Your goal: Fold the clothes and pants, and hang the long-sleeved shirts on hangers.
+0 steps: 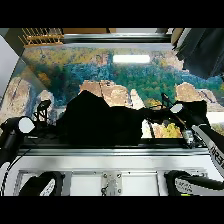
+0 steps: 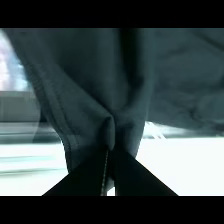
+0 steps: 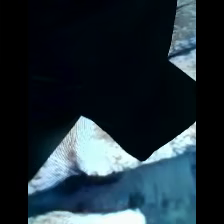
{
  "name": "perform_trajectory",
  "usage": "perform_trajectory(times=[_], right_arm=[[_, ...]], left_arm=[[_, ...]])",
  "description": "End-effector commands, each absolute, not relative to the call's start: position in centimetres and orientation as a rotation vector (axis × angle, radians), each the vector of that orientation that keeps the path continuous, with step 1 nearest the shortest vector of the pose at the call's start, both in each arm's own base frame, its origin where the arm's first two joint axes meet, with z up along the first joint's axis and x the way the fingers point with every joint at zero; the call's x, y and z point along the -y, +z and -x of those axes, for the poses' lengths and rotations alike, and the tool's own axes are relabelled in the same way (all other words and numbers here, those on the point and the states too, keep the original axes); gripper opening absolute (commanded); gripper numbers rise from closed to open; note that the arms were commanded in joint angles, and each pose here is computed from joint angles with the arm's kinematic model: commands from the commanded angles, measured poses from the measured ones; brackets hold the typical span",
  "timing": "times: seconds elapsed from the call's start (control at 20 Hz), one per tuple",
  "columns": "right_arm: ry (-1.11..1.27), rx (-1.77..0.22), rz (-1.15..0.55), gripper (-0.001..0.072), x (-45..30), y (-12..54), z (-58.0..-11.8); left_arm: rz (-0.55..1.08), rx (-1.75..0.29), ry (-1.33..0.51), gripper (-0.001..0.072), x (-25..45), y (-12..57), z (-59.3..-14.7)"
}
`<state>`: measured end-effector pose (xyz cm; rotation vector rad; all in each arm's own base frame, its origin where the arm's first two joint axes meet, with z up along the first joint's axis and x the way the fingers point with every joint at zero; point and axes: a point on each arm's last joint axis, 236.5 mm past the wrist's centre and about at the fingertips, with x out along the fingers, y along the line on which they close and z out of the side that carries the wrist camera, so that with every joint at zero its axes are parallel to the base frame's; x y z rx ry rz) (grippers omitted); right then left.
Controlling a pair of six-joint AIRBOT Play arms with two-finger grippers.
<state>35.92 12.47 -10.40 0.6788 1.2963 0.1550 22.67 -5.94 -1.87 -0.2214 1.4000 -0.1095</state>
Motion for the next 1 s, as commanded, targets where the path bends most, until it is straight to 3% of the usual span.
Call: perform_trajectory(times=[0.0,0.05,0.1,0.15,0.35,0.5,0.55,0.75,0.95], right_arm=[[0.187,-1.265,-0.638,0.0016,-13.1,-10.4,-37.4],[0.190,-1.259,-0.630,0.0011,-13.0,-10.2,-37.6],[0.192,-1.254,-0.630,0.0010,-13.1,-10.0,-37.7],[0.195,-1.254,-0.629,0.0011,-13.1,-9.9,-37.8],[0.209,-1.277,-0.630,0.0011,-13.5,-9.9,-37.2],[0.225,-1.306,-0.632,0.0010,-13.9,-9.9,-36.5],[0.233,-1.322,-0.633,0.0010,-14.0,-9.9,-36.2],[0.260,-1.373,-0.636,0.0011,-14.6,-9.9,-34.9],[0.263,-1.378,-0.638,0.0011,-14.7,-9.9,-34.8]], left_arm=[[0.167,-1.375,-0.176,0.0012,7.5,-1.1,-21.9],[0.151,-1.355,-0.189,0.0194,7.5,-1.0,-22.6],[0.149,-1.323,-0.175,0.0501,7.1,-0.5,-24.0],[0.157,-1.291,-0.149,0.0577,6.3,0.1,-25.8],[0.115,-1.123,-0.076,0.0577,0.8,2.7,-36.7],[0.051,-1.182,-0.100,0.0576,-2.6,-0.7,-42.6],[0.034,-1.238,-0.123,0.0546,-3.1,-3.0,-43.7],[0.065,-1.419,-0.359,0.0548,-0.3,-10.2,-45.3],[0.167,-1.437,-0.485,0.0548,2.5,-11.7,-46.7]])
